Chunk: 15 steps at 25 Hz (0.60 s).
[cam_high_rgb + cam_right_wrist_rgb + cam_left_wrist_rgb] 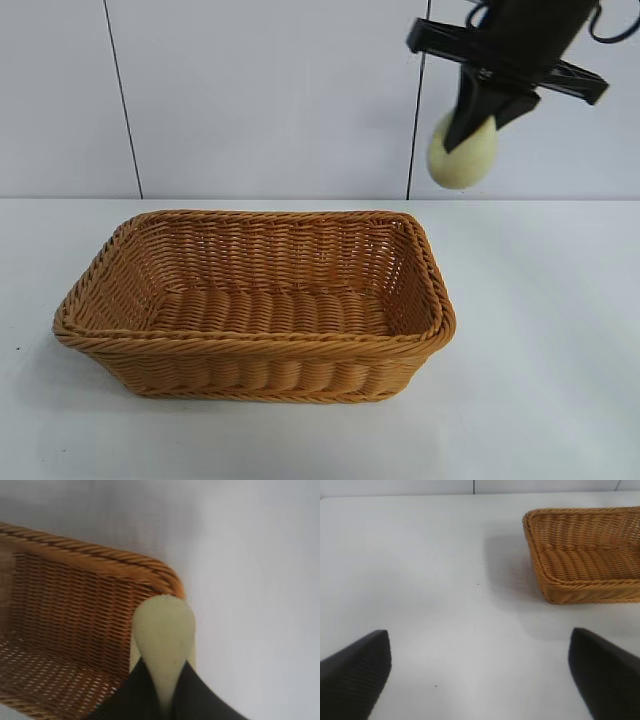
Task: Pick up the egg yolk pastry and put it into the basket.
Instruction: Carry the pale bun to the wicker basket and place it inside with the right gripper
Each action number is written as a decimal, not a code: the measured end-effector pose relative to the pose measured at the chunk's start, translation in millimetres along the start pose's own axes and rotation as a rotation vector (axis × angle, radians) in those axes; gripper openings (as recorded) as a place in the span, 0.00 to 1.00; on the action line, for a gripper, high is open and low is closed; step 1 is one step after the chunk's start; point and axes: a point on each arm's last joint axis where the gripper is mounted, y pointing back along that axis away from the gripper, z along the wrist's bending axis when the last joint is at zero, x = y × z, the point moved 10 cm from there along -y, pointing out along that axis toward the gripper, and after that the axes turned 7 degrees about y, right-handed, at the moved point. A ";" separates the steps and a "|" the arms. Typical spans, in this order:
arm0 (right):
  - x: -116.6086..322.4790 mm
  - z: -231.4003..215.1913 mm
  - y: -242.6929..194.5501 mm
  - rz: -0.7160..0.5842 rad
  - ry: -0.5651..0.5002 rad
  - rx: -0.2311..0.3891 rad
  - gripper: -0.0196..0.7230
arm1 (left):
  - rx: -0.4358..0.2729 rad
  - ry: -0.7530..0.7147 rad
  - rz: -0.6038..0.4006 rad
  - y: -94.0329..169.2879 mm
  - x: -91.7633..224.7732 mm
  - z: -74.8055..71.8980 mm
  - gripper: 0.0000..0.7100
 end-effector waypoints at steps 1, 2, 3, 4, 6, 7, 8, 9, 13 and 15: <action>-1.9 13.7 -1.3 -0.014 0.021 -0.012 0.01 | 0.000 0.000 0.000 0.0 0.0 0.0 0.98; -2.2 24.7 -2.5 -0.021 0.037 -0.022 0.01 | 0.000 0.000 0.000 0.0 0.0 0.0 0.98; -1.9 37.3 -4.2 -0.029 0.055 -0.034 0.01 | 0.000 0.000 0.000 0.0 0.0 0.0 0.98; -0.8 48.8 -6.4 -0.033 0.072 -0.045 0.01 | 0.000 0.000 0.000 0.0 0.0 0.0 0.98; 2.7 68.8 -11.2 -0.034 0.104 -0.064 0.01 | 0.000 0.000 0.000 0.0 0.0 0.0 0.98; 5.3 78.8 -15.8 -0.031 0.121 -0.072 0.01 | 0.000 0.000 0.000 0.0 0.0 0.0 0.98; 8.2 88.3 -21.5 -0.026 0.140 -0.080 0.01 | 0.000 0.000 0.000 0.0 0.0 0.0 0.98; 11.4 95.8 -27.7 -0.018 0.152 -0.086 0.01 | 0.000 0.000 0.000 0.0 0.0 0.0 0.98; 28.8 116.6 -66.5 0.043 0.194 -0.094 0.01 | 0.000 0.000 0.000 0.0 0.0 0.0 0.98; 35.2 115.9 -90.1 0.072 0.193 -0.086 0.01 | 0.000 0.000 0.000 0.0 0.0 0.0 0.98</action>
